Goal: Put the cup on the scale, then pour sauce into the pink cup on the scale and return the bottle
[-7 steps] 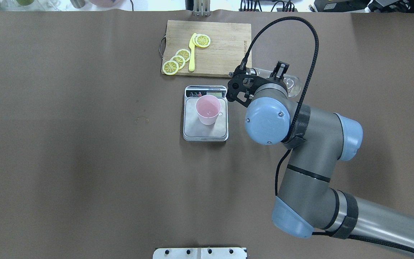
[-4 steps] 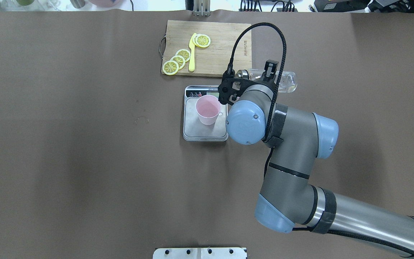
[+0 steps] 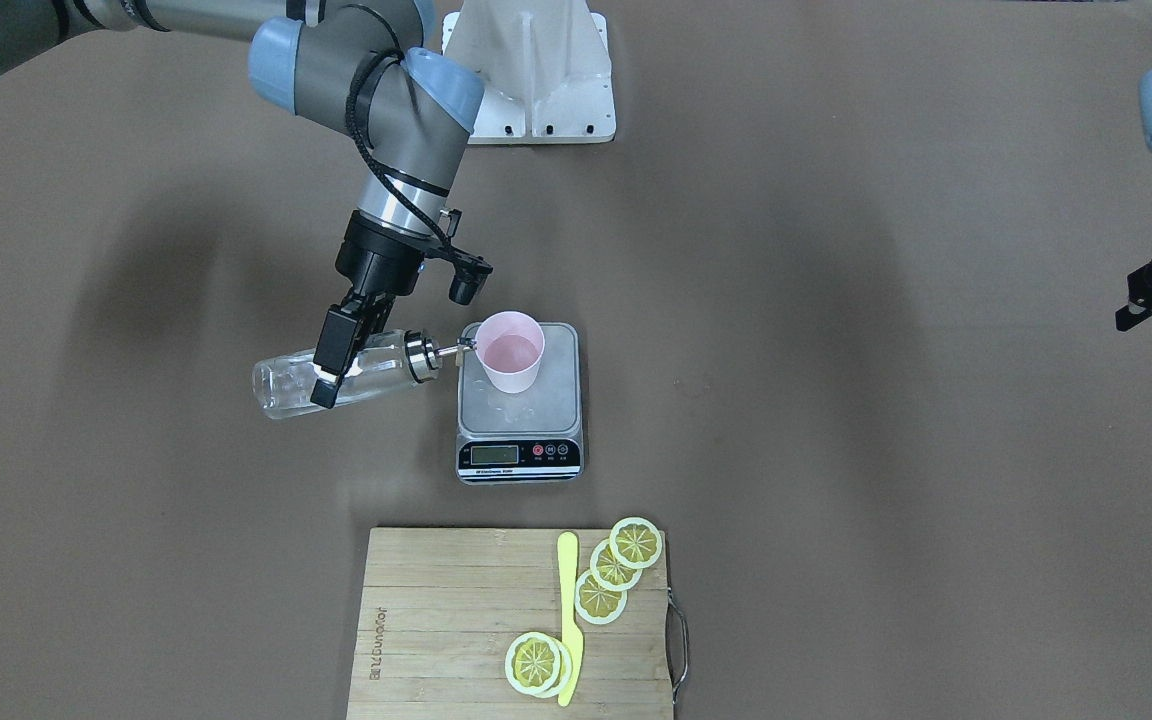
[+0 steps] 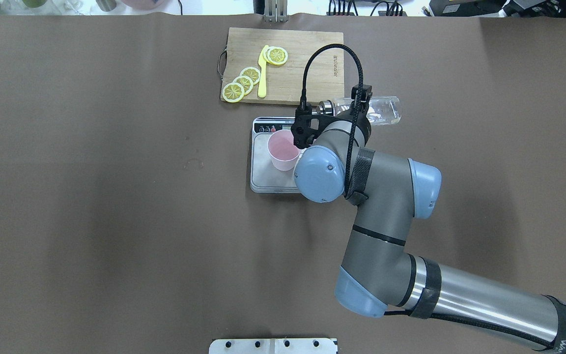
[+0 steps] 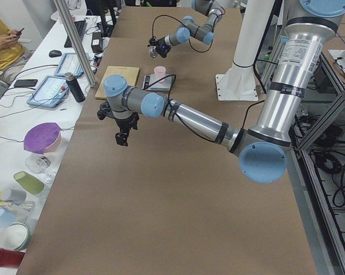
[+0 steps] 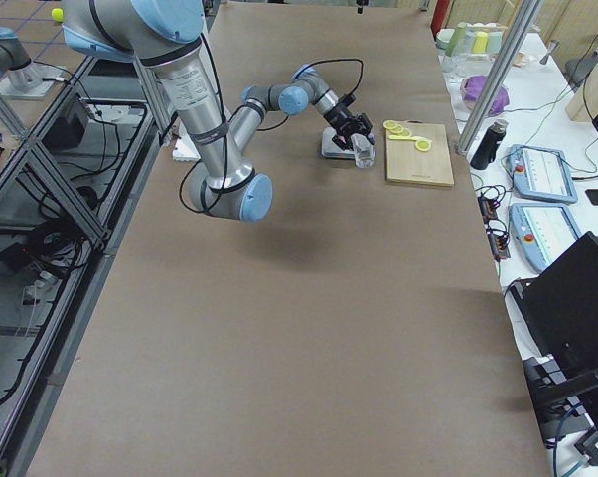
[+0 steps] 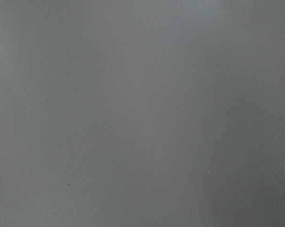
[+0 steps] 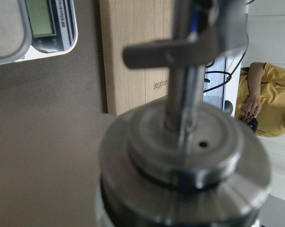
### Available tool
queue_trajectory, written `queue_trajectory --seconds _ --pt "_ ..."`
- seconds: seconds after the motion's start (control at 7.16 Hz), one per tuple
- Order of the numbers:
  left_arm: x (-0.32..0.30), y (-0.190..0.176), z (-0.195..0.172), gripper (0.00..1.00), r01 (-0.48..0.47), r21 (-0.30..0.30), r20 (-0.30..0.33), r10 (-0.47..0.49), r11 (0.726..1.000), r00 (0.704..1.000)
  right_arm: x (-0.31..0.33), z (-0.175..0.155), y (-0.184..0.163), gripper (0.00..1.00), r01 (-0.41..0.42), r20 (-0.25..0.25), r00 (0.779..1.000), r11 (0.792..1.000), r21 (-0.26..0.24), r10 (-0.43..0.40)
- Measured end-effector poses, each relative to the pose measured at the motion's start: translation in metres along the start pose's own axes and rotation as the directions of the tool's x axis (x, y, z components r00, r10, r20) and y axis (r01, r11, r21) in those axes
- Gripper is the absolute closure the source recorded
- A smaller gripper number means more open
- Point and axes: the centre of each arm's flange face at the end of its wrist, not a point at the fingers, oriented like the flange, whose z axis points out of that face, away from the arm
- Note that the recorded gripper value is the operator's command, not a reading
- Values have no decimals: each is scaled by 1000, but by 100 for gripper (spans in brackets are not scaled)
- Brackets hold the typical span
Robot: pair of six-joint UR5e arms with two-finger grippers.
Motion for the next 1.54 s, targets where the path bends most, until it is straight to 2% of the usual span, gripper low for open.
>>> queue_trajectory --seconds 0.98,1.54 --pt "-2 0 1 0 4 -2 0 -4 1000 1000 3 -9 0 100 116 -81 989 986 -123 -127" --pt "-2 0 1 0 5 -2 0 -5 1000 1000 11 -19 -8 100 113 -88 988 986 -119 -124"
